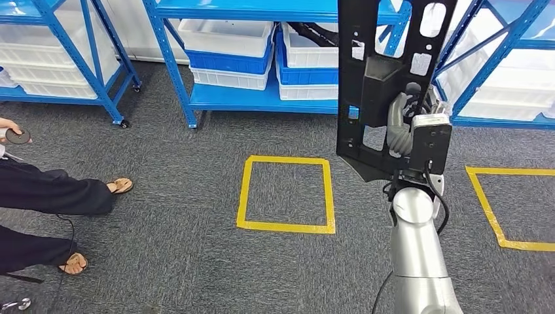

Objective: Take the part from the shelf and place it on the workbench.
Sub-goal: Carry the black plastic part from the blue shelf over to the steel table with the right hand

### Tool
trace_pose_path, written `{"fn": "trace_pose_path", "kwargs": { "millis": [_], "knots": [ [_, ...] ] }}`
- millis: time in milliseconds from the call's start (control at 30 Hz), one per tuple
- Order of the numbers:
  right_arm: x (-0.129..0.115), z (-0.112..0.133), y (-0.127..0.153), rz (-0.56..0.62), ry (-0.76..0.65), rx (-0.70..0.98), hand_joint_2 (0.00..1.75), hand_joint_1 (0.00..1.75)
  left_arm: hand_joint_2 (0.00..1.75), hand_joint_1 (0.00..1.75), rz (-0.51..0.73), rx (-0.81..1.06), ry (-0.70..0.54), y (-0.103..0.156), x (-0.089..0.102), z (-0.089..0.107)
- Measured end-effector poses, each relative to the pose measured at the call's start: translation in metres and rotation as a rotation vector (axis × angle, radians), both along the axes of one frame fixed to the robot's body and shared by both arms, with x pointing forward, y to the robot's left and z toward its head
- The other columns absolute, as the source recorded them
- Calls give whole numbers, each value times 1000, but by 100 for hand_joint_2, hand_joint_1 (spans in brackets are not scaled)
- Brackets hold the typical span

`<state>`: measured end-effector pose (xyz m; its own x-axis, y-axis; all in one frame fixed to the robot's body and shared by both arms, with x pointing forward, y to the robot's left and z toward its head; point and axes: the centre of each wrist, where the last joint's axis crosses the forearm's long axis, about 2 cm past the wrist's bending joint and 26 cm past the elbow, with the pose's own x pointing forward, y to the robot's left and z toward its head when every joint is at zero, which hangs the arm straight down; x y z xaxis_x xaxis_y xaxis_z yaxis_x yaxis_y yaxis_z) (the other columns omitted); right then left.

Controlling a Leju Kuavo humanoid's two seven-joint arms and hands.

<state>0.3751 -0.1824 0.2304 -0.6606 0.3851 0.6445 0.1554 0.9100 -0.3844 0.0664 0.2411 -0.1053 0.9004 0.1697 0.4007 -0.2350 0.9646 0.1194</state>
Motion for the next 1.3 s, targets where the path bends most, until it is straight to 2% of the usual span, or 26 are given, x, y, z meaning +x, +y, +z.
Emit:
{"fn": "trace_pose_path", "kwargs": {
  "millis": [500,733,1300],
  "knots": [
    [1,-5,-5,-9,17,-20,175,175,175,0,-17,17,-8,4,0,0],
    [2,-4,-5,-2,16,-29,175,175,175,0,-24,18,-18,14,10,0],
    [2,-5,-7,-37,1,-96,175,175,175,0,-20,21,11,13,2,-1]
  ]
}}
